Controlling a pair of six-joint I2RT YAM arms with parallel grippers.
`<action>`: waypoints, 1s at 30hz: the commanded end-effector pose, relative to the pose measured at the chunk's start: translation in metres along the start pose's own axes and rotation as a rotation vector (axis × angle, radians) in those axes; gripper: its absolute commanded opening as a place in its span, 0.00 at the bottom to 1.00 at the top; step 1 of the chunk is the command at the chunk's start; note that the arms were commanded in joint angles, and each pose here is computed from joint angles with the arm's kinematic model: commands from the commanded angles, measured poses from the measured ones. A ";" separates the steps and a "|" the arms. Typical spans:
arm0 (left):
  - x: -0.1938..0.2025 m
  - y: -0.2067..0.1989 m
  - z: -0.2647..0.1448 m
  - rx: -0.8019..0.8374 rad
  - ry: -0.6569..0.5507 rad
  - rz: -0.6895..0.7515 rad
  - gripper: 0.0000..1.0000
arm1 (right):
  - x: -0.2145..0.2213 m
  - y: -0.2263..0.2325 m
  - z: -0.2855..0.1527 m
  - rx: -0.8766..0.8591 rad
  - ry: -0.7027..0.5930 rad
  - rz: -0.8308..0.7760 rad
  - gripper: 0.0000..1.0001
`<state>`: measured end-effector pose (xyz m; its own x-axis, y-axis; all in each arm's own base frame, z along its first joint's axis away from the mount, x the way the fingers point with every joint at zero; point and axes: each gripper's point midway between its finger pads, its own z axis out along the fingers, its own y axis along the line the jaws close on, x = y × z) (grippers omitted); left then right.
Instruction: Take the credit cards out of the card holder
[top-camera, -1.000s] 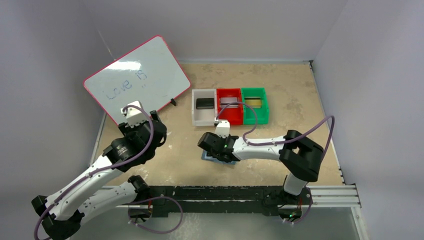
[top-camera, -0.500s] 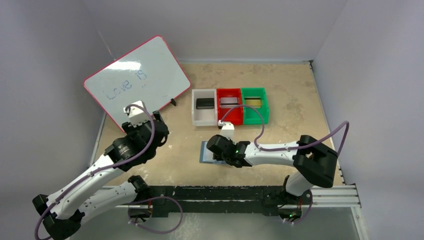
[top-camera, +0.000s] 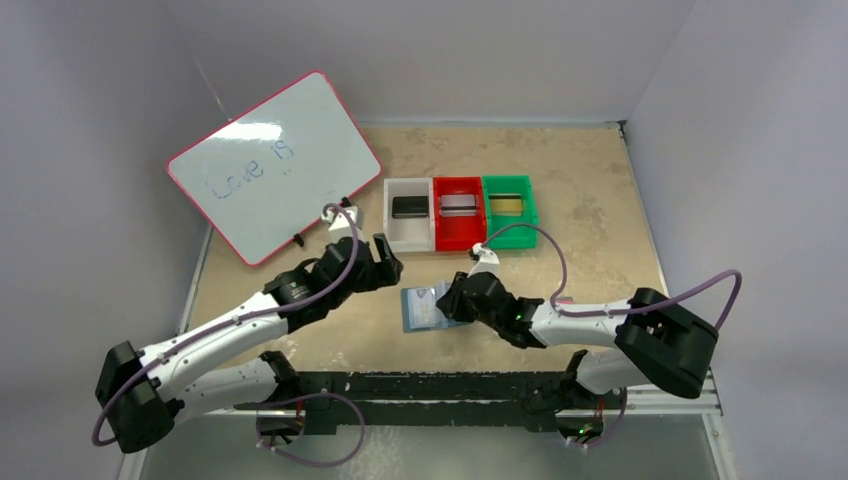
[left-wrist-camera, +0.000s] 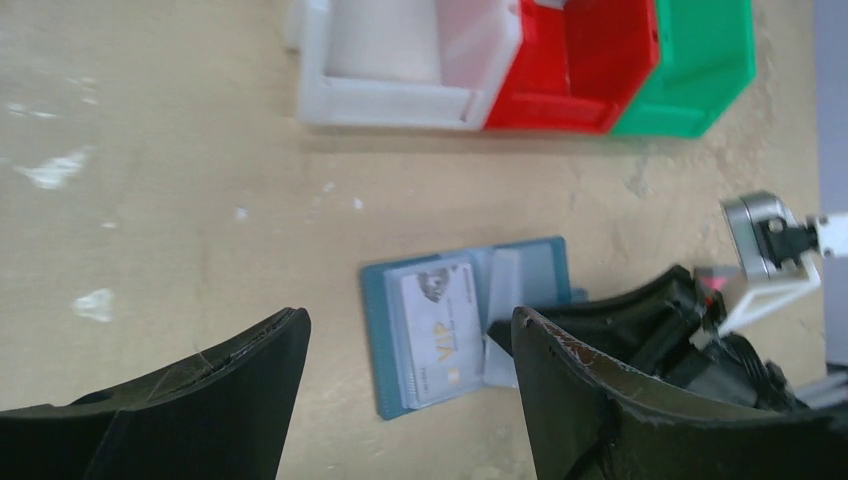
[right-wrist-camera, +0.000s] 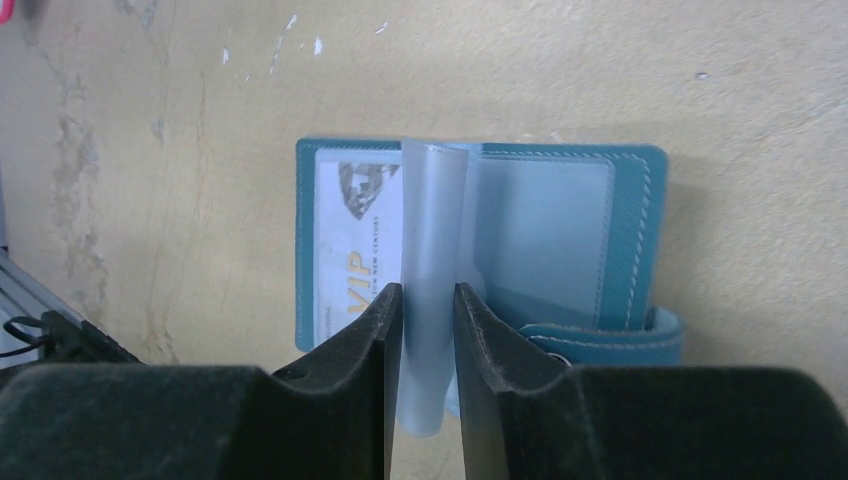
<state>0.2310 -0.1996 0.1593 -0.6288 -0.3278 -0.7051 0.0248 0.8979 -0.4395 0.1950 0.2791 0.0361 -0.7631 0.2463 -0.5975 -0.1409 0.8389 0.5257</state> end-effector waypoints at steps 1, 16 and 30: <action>0.020 -0.067 0.005 0.254 0.051 -0.071 0.73 | -0.017 0.022 -0.004 -0.160 -0.049 0.075 0.28; 0.084 -0.092 0.059 0.232 0.144 -0.188 0.68 | -0.008 -0.001 -0.002 -0.146 -0.042 0.153 0.31; 0.104 -0.095 0.093 0.217 0.135 -0.356 0.60 | -0.006 -0.025 -0.007 -0.040 -0.047 0.240 0.38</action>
<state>0.2223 -0.3301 0.0598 -0.7636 -0.4623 -0.4507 -0.0468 0.7359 -0.6755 0.1955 0.2645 0.0313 -0.7689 0.4080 -0.4923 -0.0539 0.7258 0.6858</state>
